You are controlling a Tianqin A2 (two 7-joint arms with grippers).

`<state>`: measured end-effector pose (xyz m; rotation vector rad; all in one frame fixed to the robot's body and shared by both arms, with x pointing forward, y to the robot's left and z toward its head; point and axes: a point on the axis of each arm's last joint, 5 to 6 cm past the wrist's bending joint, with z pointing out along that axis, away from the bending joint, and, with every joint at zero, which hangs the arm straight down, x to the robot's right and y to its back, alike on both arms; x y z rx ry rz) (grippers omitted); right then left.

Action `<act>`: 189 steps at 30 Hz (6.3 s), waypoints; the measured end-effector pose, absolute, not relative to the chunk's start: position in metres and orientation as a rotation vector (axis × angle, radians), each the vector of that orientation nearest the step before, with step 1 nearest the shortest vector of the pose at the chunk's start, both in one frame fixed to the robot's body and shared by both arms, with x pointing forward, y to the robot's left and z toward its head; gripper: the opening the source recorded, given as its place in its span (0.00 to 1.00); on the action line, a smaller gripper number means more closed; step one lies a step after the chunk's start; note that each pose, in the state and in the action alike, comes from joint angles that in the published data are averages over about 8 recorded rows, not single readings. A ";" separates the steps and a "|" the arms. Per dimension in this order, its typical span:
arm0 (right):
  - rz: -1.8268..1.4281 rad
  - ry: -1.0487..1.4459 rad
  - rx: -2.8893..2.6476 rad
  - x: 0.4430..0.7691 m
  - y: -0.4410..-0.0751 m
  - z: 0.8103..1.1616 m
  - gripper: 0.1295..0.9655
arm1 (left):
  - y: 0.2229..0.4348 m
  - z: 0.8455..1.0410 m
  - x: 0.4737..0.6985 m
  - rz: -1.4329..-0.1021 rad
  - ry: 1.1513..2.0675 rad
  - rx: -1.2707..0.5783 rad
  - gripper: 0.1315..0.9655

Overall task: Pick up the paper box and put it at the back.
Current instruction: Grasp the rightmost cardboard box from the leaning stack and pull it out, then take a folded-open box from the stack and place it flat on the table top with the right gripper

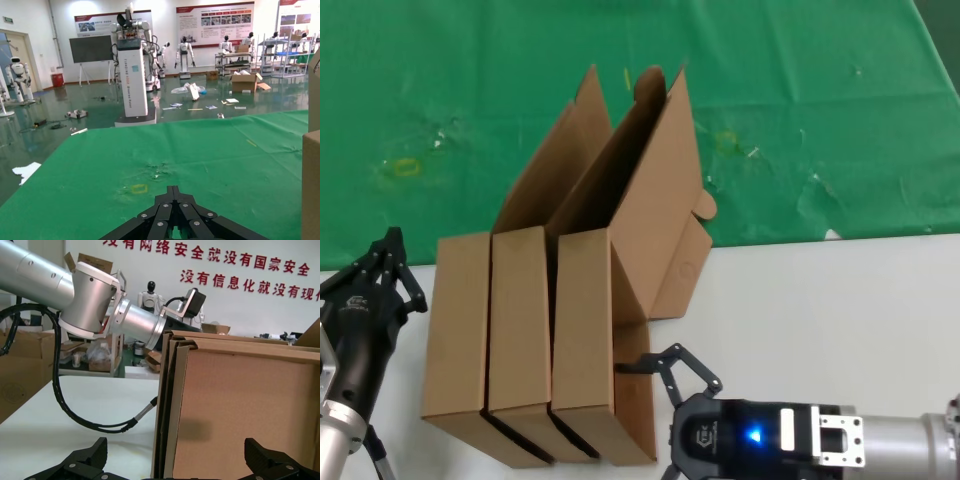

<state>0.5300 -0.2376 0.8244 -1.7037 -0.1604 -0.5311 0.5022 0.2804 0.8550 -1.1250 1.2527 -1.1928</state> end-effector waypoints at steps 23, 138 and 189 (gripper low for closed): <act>-0.494 -0.113 -1.725 0.541 -0.241 0.826 0.93 | 0.280 0.855 0.502 -1.193 1.253 -1.125 0.02; -1.182 -0.093 -2.837 0.758 -0.352 1.077 0.02 | 0.280 0.855 0.502 -1.193 1.253 -1.125 0.02; -1.235 -0.040 -2.839 0.759 -0.351 1.045 0.09 | 0.280 0.855 0.502 -1.193 1.253 -1.125 0.02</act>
